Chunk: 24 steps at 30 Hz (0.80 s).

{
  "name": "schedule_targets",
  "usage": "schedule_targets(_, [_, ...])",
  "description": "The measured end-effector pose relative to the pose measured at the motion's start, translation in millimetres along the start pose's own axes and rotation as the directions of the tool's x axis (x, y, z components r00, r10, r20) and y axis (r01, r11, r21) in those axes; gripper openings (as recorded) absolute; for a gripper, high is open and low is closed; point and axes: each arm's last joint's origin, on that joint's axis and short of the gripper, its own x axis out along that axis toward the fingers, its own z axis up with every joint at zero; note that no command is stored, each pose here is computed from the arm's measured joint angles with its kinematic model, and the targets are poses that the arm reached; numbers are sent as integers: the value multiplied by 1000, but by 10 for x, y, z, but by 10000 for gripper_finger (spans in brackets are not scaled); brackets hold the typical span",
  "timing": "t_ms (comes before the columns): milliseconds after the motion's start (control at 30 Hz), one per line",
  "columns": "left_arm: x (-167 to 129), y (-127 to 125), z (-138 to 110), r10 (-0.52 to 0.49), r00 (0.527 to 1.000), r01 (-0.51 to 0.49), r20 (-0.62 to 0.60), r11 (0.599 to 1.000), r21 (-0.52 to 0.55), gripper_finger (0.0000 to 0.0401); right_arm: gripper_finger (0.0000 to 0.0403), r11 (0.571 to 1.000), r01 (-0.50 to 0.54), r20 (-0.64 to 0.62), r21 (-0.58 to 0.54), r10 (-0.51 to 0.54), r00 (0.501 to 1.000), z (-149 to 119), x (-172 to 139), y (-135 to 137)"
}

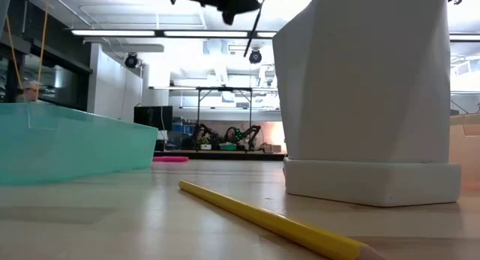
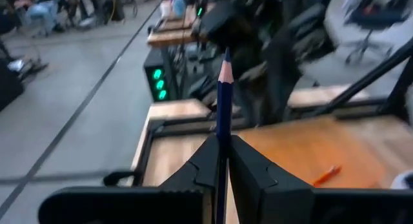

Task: Sort pens & pencils
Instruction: Put the blue pencil into the orange bin

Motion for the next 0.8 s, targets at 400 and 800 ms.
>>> schedule_targets(400, [22, -95, 300, -79, 961, 117, 265, 985, -128, 17, 133, 989, -135, 143, -58, 142, 979, 171, -21, 124])
schedule_targets(800, [39, -124, 372, -105, 936, 183, 337, 961, -209, 17, 134, 975, -214, 169, -66, 222, 960, 222, -40, 181])
